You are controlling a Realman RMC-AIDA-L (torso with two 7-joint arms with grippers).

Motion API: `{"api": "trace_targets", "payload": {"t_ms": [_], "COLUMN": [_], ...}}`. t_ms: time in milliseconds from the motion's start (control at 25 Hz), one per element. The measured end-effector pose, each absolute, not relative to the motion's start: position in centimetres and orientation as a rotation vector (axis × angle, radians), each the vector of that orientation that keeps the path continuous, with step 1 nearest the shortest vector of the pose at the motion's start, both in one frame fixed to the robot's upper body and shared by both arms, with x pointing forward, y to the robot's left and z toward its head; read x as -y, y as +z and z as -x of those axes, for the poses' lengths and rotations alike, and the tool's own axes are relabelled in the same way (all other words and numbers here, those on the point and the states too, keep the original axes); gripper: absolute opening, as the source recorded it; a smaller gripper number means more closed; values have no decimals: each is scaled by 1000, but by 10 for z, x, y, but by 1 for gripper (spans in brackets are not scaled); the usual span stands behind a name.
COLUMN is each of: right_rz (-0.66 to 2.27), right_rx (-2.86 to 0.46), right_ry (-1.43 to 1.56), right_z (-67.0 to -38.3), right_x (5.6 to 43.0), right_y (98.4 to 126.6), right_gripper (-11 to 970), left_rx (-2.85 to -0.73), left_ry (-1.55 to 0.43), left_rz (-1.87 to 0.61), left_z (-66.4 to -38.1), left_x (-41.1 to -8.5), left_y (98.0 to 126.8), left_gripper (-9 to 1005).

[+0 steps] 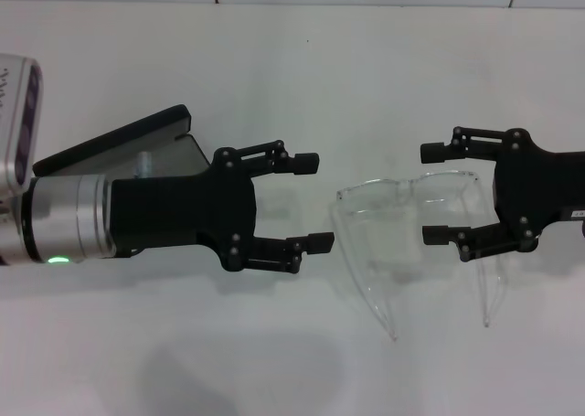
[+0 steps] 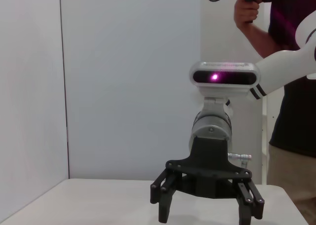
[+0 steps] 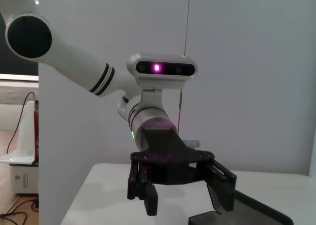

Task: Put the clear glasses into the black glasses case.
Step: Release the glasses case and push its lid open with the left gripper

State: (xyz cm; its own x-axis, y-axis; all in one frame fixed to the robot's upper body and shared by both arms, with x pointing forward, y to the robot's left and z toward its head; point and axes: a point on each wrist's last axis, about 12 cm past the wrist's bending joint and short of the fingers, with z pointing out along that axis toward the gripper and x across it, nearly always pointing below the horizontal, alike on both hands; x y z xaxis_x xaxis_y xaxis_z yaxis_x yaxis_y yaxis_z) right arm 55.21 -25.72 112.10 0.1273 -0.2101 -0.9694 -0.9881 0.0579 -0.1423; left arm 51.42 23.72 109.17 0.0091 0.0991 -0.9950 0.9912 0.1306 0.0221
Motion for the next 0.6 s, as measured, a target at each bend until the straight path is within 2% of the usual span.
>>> {"api": "trace_targets", "payload": {"t_ms": [400,600], "right_rz": [1362,1323], "right_rx": [-1286,-1293], "right_ry": [918,893], "right_z": [-555,-559], "right_x": [255,254], "right_y": [1122,1123], "right_gripper": [870,869], "left_rx": [-1323,-1355], "left_ry": [-1048,-997], "left_rz": [-1173,-994], "left_z": [-515,-526], "left_x": [-238,-256], "left_y": [1093,1102], "left_gripper": [849,838]}}
